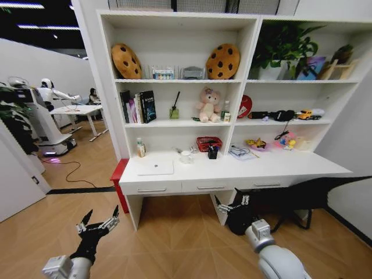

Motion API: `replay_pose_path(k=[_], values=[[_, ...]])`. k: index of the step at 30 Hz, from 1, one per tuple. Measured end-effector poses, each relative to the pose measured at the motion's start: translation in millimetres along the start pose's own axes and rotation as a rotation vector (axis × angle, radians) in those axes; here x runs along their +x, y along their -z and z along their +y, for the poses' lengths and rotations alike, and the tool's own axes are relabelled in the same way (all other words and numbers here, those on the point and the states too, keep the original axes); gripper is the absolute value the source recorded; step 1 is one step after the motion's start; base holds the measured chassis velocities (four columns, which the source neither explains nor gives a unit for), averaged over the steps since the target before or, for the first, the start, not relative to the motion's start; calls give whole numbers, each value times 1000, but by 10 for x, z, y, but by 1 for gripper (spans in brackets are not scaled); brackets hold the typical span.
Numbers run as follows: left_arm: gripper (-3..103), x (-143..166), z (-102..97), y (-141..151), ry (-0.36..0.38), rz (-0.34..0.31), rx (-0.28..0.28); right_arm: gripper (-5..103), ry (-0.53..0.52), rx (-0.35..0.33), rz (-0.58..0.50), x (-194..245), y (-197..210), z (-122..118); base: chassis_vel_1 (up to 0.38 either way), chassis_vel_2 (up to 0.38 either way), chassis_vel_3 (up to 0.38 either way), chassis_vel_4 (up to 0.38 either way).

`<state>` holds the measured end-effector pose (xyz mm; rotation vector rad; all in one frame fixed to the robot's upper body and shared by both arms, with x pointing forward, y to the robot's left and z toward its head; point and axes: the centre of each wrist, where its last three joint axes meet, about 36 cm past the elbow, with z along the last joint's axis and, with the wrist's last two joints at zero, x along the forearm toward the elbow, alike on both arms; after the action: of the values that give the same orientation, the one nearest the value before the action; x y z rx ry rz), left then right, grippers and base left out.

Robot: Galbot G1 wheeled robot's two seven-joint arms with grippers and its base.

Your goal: Organize the objects on the table.

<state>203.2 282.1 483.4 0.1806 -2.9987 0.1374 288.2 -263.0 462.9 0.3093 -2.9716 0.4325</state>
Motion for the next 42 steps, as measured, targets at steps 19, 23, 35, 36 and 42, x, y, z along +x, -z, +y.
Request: replay_pose_path(k=[19,23,35,36,42], values=[[100,0,0,0,0,0,0,100,-5,27,-15,-9,-87,-19,115,-112,-120,131],[100,0,0,0,0,0,0,100,-5,27,-14,-9,-87,-19,0,0,0,0],[100,0,0,0,0,0,0,100,-5,27,-14,-9,-84,-19,0,0,0,0],[100,0,0,0,0,0,0,100,-5,27,-14,-9,-84,-19,0,0,0,0],[100,0,0,0,0,0,0,100,-5,27,-14,-8,-83,-19,0,0,0,0]])
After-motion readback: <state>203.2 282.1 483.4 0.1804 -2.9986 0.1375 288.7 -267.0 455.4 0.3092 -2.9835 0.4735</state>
